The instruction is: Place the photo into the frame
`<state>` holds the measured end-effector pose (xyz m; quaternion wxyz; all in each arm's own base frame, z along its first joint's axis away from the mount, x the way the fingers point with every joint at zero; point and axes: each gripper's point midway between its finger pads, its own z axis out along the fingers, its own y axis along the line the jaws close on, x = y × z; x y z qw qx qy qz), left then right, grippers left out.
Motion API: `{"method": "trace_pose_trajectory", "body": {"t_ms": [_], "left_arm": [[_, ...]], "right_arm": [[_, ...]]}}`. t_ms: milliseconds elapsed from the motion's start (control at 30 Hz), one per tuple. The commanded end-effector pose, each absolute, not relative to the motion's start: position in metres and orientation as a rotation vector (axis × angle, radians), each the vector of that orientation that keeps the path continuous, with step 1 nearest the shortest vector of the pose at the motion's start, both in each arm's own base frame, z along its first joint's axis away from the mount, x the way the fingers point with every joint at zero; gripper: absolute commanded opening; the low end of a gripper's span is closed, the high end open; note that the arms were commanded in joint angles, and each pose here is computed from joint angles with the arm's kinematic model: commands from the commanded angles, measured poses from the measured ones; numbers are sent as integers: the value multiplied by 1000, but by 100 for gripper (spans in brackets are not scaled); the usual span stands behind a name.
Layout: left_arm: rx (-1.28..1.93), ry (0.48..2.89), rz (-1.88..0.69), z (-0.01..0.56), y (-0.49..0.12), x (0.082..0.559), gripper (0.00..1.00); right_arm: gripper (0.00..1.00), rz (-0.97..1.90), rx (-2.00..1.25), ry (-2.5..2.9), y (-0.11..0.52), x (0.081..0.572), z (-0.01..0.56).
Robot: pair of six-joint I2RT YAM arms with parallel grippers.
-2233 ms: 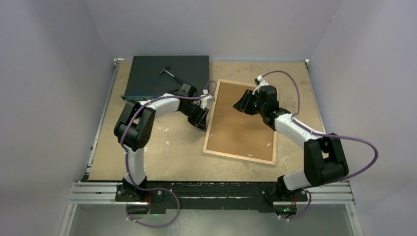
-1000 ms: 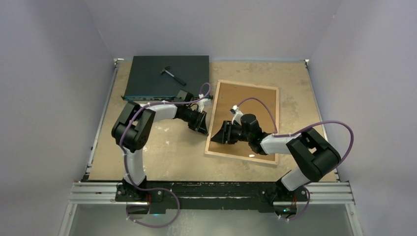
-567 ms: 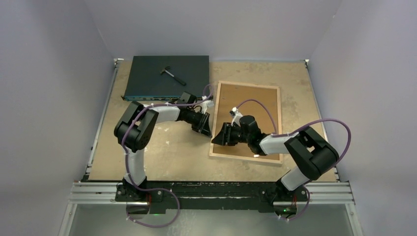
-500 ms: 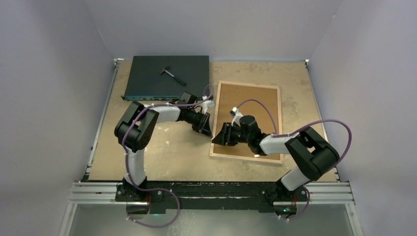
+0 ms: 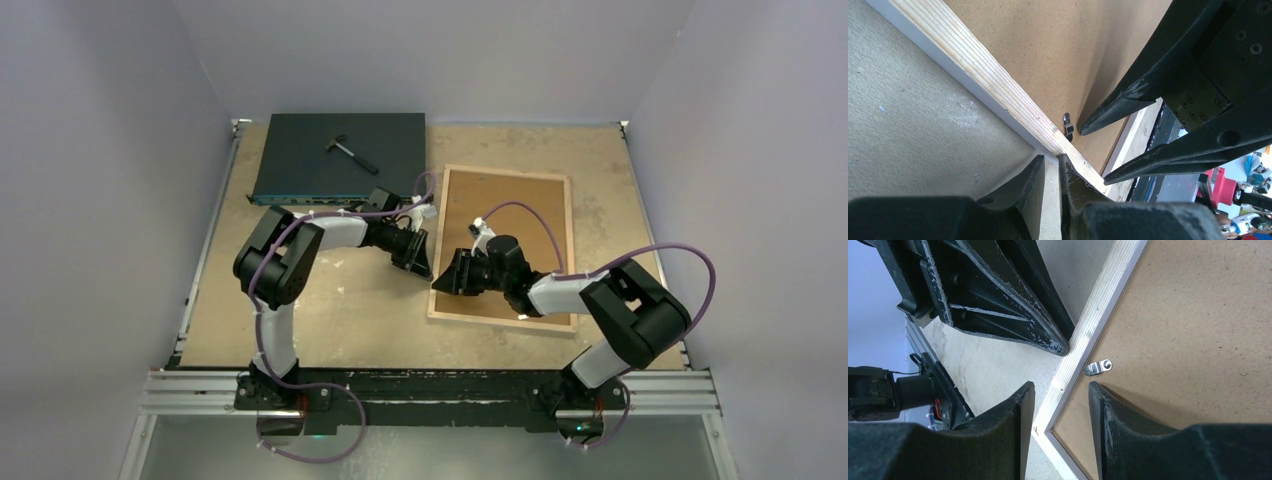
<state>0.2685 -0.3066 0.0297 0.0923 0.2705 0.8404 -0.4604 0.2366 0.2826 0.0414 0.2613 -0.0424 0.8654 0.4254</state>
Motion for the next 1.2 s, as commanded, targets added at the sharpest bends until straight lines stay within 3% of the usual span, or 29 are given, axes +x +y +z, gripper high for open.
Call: {"method": "trace_pose_trajectory", "body": {"t_ms": [0, 1167], "left_arm": [[820, 2501, -1338, 17, -308, 267, 14], [859, 2504, -1332, 19, -308, 267, 12]], "right_arm": [[46, 1107, -122, 2332, 281, 240, 36], [41, 1122, -133, 2249, 293, 250, 47]]}}
